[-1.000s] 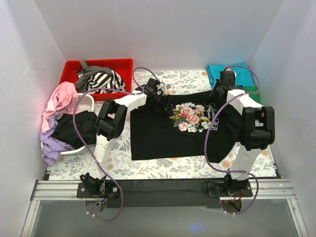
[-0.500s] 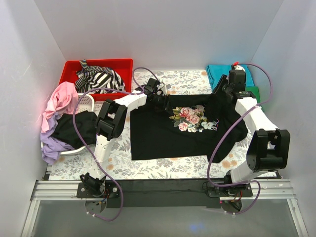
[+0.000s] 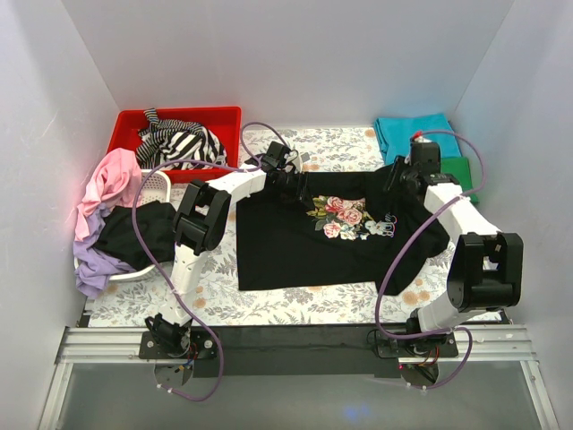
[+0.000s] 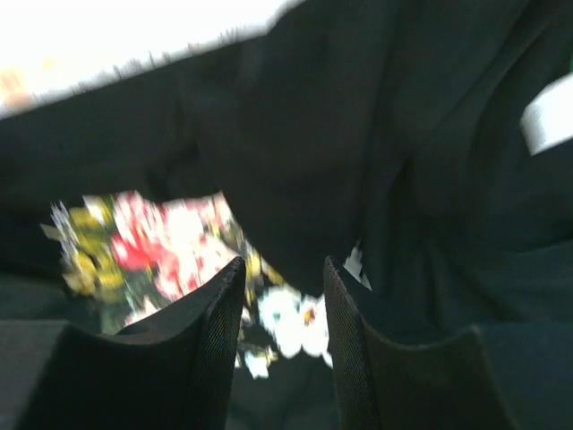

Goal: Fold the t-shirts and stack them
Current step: Fold the tshirt

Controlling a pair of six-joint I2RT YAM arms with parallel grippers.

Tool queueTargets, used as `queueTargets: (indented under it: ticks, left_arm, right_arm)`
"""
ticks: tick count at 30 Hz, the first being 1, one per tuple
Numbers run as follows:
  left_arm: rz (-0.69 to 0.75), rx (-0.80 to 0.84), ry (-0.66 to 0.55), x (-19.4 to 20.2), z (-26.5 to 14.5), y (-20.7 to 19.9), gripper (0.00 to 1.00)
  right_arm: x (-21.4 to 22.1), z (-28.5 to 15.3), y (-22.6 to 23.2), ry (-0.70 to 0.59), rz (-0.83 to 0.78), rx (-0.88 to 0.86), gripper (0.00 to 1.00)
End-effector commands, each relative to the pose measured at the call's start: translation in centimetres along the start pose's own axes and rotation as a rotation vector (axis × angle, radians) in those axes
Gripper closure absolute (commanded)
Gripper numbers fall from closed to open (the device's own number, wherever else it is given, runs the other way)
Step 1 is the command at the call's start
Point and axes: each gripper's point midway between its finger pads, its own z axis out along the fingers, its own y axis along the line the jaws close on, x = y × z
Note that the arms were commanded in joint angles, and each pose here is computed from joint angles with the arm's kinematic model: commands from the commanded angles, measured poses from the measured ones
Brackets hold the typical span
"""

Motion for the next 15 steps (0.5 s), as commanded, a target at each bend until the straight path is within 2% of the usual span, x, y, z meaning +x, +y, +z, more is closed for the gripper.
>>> queueTargets:
  ticks: [1,4,8,15]
  left_arm:
    - [0.023,0.01,-0.02,-0.9,-0.7,-1.1,0.66]
    - [0.026,0.006,-0.02,-0.7,-0.9,-1.1,0.66]
    - [0.03,0.0,-0.023,-0.7,-0.9,-1.0,0.66]
    - [0.03,-0.004,-0.019,-0.6,-0.9,-0.8,0.66]
  right_arm:
    - [3.8,0.3,1.0,0.089,0.018,-0.11,0.54]
    - [5.4,0.9,0.7,0.112,0.054,-0.106,0.53]
    - [6.6,1.9,0.3,0.133,0.086,-0.1,0.48]
    - [7.8,4.1,-0.2,0.165,0.116,-0.095,0.48]
